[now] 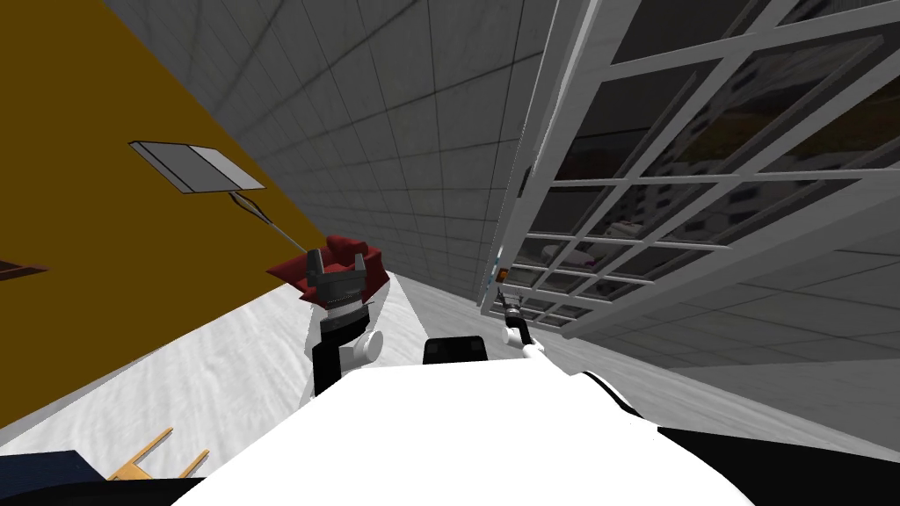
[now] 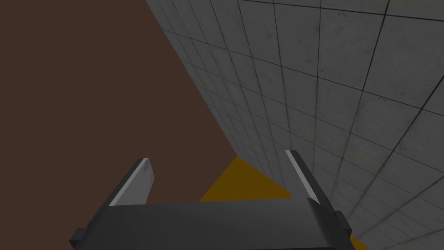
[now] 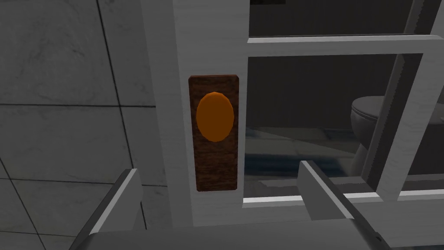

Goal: Pull the door open

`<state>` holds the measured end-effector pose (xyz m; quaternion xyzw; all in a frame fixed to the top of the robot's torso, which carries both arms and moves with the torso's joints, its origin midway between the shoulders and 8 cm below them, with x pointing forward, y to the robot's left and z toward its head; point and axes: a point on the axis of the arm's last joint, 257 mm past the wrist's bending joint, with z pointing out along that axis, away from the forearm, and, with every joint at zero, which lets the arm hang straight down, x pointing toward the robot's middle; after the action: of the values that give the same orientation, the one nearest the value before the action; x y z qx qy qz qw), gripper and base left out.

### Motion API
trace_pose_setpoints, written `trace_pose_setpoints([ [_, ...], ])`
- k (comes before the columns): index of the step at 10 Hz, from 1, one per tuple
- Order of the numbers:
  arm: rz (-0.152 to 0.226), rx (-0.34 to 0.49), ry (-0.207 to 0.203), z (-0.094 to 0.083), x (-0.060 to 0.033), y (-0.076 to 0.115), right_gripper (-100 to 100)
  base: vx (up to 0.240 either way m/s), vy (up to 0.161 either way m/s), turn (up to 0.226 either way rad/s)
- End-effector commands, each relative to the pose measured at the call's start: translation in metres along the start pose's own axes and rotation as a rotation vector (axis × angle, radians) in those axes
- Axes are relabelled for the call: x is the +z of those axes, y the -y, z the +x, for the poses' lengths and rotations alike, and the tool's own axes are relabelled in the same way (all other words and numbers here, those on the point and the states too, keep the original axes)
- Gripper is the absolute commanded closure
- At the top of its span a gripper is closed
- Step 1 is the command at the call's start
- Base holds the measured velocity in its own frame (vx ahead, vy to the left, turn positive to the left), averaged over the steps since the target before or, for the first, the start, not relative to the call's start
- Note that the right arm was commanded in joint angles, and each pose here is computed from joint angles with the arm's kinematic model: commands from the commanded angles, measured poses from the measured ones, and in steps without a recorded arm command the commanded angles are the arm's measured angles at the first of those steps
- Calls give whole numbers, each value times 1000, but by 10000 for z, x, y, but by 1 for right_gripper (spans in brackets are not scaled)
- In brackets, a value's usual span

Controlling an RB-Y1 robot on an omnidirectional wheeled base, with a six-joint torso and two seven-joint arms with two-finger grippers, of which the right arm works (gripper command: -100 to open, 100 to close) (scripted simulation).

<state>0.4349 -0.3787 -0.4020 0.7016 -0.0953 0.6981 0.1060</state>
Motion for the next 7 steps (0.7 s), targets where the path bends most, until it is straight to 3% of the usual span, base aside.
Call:
trace_pose_setpoints([
  [1,-14,3,-2,6,-14,-139,-100,188,-3,64],
  [2,-24,3,-2,3,-28,-246,-100,207,-8,110],
  [4,-24,3,-2,3,-28,-246,-100,100,8,14],
  [7,-57,3,-3,5,-78,-582,-100,150,-19,104],
])
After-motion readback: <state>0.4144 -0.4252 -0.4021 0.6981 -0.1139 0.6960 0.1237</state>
